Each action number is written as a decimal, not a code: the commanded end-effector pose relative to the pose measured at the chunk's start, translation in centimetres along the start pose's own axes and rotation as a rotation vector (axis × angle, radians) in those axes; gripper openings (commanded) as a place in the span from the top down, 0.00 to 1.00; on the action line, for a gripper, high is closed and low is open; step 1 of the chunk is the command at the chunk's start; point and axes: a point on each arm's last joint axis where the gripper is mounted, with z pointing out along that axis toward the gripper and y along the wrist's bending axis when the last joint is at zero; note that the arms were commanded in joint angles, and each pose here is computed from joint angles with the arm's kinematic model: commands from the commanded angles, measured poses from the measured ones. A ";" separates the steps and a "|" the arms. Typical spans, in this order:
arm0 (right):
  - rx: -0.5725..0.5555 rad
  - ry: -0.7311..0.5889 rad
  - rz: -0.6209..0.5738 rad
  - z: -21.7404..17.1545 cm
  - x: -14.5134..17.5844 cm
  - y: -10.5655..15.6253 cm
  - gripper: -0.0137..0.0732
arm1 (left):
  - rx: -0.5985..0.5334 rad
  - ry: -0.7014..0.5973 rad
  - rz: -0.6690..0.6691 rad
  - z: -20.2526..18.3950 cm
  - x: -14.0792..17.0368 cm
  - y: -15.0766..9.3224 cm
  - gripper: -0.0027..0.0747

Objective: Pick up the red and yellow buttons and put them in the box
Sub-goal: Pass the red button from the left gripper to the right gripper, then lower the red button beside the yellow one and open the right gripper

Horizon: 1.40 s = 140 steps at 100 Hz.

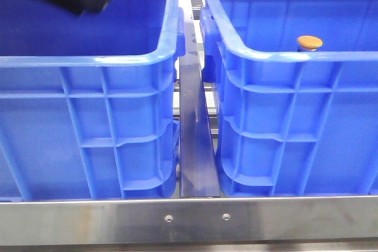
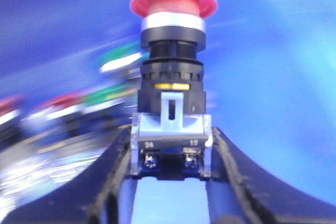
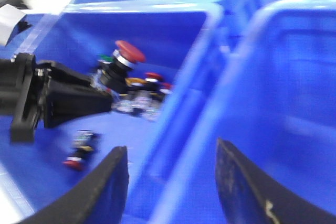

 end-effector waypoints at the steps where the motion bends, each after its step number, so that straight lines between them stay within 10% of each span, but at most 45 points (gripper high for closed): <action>1: -0.111 -0.058 0.026 -0.5 -1.8 1.9 0.35 | 0.051 -0.124 0.043 -3.0 -1.8 -2.7 0.84; 23: -0.260 -0.027 0.118 1.5 -2.2 2.9 0.13 | 0.189 -0.144 0.132 -5.1 -1.5 -7.3 0.84; 64: -0.361 0.004 0.241 3.1 -1.7 2.4 0.13 | 0.280 -0.124 0.185 -5.2 -0.8 -10.2 0.84; 91: -0.365 0.003 0.243 3.0 -1.8 2.5 0.50 | 0.280 -0.124 0.185 -5.2 -0.8 -10.2 0.82; 117: -0.347 -0.009 0.234 3.0 -1.9 2.2 0.57 | 0.275 -0.124 0.182 -5.2 -0.8 -10.0 0.24; 140: -0.152 -0.121 -0.083 1.5 -4.4 -1.0 0.57 | 0.275 -0.099 0.182 -5.2 -0.6 -9.7 0.18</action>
